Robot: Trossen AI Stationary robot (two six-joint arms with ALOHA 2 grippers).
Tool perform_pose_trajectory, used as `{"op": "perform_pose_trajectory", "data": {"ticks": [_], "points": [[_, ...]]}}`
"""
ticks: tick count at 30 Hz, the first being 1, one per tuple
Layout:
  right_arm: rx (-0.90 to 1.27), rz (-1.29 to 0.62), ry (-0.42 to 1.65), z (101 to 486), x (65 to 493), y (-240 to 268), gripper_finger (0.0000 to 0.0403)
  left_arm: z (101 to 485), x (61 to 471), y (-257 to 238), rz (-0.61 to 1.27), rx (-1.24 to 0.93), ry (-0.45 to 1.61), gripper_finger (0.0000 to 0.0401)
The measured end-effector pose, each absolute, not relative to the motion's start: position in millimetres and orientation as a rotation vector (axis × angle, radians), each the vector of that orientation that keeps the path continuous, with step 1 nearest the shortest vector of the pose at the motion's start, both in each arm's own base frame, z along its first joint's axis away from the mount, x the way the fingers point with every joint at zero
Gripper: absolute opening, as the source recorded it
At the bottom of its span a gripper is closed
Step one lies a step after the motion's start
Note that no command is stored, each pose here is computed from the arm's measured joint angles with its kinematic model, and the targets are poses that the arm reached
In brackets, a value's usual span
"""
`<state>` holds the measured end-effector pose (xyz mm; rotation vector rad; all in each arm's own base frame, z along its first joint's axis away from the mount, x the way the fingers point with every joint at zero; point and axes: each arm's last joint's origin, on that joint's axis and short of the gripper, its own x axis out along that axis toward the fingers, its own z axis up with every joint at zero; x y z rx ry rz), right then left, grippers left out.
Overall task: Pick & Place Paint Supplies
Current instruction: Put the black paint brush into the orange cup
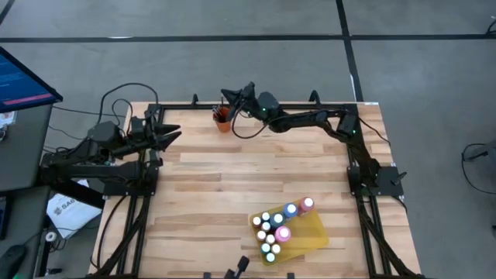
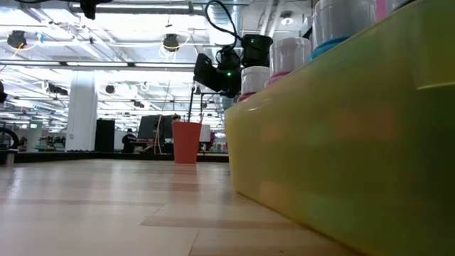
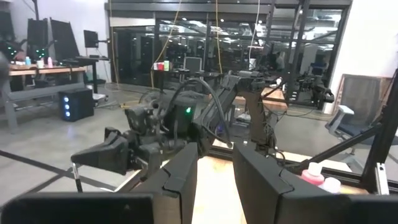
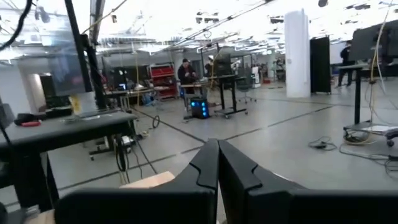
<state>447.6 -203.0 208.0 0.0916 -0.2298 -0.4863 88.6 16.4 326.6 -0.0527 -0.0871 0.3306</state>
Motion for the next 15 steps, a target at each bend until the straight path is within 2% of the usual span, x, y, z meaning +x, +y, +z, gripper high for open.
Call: {"op": "perform_pose_trajectory", "data": {"ticks": [8, 15], "points": [[0.129, -0.491, -0.137, 199, 451, -199, 0.0011, 324, 96, 18, 0.369, -0.052, -0.057, 0.0094], [0.135, -0.488, -0.098, 196, 453, -195, 0.0084, 325, 96, 18, 0.369, -0.053, -0.069, 0.0094]]}}
